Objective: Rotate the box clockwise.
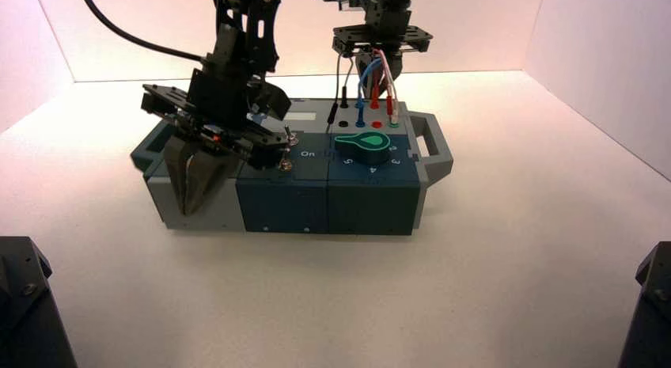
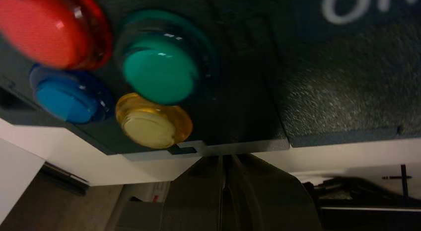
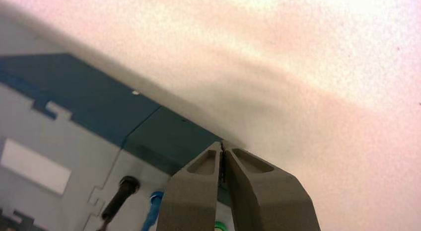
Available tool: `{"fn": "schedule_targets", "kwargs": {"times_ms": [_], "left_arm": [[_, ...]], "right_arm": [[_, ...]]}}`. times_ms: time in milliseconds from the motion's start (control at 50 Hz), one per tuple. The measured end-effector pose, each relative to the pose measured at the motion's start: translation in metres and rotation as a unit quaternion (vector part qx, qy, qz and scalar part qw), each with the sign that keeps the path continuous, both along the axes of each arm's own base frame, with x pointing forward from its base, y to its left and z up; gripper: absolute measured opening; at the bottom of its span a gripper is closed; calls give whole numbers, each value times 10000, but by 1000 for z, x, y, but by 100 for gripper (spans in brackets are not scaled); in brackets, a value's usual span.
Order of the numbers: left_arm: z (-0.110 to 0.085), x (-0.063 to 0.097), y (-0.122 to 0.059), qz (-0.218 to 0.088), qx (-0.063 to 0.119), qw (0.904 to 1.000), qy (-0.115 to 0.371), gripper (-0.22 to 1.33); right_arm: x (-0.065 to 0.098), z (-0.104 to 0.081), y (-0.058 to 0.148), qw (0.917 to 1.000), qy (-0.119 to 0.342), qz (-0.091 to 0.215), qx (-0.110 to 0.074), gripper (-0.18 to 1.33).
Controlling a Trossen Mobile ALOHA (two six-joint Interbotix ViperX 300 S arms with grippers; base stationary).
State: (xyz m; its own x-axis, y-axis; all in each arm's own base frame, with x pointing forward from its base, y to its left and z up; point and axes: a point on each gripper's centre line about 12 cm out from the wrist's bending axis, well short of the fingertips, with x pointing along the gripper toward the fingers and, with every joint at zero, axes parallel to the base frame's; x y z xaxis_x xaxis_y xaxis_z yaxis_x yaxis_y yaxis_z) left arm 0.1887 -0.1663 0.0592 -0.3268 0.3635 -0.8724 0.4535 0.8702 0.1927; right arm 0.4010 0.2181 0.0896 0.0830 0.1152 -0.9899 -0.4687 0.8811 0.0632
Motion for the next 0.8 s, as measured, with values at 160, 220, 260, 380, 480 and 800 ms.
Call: {"fn": "schedule_targets", "kwargs": {"times_ms": [160, 220, 260, 380, 480, 800], "left_arm": [[-2, 17, 4, -20, 76, 9999, -106, -16], [-4, 21, 6, -29, 117, 9999, -110, -16], [-6, 24, 6, -76, 133, 9998, -87, -16], [-10, 30, 6, -159, 123, 9998, -22, -16], [-13, 36, 6, -179, 96, 9998, 10, -16], [-22, 68, 9, -267, -19, 9996, 54, -15]], "right_arm": [[-9, 2, -6, 10000, 47, -17, -26, -12], [-13, 1, -9, 10000, 82, -33, -43, -12], [-17, 1, -12, 9999, 105, -29, -64, -12], [-25, 3, -19, 9998, 140, -68, -81, -13], [-32, 8, -23, 9999, 95, -76, -68, -13], [-60, 13, -37, 9999, 102, -109, -59, -12]]}}
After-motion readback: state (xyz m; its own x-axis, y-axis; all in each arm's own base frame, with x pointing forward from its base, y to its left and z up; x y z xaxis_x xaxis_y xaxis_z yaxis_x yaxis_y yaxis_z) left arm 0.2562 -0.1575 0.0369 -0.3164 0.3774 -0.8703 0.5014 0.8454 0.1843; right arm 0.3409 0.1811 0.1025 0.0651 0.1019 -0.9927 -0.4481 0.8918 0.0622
